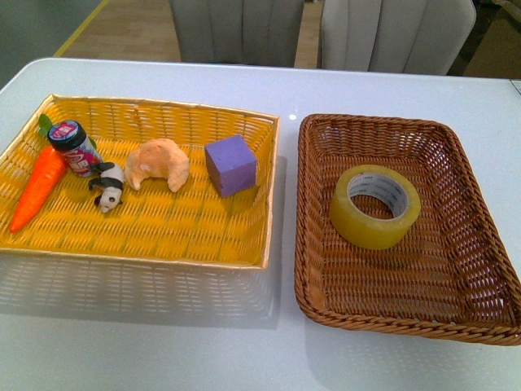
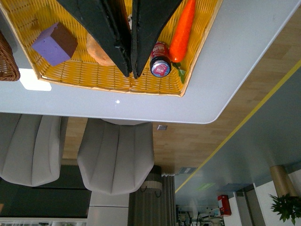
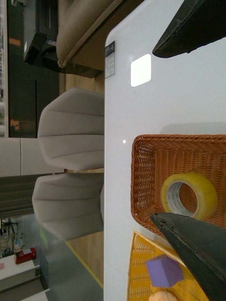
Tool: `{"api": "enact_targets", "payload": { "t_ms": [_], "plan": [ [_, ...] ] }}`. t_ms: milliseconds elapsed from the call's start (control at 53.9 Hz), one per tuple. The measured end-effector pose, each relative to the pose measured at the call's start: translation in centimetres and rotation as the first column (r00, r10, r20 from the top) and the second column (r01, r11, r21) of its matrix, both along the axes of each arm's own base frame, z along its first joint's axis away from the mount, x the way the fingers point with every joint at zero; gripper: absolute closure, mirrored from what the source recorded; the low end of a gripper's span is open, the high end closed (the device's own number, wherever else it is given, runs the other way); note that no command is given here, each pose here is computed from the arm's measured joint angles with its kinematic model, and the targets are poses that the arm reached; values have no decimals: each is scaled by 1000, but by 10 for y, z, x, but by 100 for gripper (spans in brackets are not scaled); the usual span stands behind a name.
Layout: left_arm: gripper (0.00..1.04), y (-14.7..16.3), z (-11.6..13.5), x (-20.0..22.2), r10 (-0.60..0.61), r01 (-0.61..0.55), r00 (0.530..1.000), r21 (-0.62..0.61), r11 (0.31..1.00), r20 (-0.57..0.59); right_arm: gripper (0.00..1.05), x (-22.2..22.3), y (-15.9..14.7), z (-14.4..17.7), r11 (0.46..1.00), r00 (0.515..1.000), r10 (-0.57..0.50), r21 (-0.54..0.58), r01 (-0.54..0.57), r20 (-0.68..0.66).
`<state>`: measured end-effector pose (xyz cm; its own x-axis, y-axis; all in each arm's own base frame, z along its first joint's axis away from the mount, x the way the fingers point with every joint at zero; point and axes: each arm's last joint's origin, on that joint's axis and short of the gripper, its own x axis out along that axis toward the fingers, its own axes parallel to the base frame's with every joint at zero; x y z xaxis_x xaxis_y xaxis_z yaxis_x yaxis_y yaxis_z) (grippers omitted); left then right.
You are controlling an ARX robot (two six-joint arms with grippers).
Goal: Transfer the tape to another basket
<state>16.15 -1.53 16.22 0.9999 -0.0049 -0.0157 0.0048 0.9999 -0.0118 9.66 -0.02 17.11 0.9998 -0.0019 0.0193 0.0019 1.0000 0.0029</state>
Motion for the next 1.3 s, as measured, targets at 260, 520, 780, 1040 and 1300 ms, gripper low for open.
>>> {"api": "enact_targets", "payload": {
  "t_ms": [260, 520, 780, 1040, 1300],
  "plan": [
    [103, 14, 2, -16, 4, -4, 1000, 1, 1000, 4, 9, 0, 0, 0, 1000, 1000, 0, 0, 0, 0],
    [103, 15, 6, -28, 1, -1, 1000, 2, 1000, 19, 9, 0, 0, 0, 1000, 1000, 0, 0, 0, 0],
    [103, 15, 9, -38, 1, -1, 1000, 2, 1000, 28, 9, 0, 0, 0, 1000, 1000, 0, 0, 0, 0],
    [103, 15, 9, -48, 1, -1, 1000, 2, 1000, 30, 9, 0, 0, 0, 1000, 1000, 0, 0, 0, 0],
    [103, 15, 7, -56, 1, -2, 1000, 2, 1000, 18, 9, 0, 0, 0, 1000, 1000, 0, 0, 0, 0]
  ]
}}
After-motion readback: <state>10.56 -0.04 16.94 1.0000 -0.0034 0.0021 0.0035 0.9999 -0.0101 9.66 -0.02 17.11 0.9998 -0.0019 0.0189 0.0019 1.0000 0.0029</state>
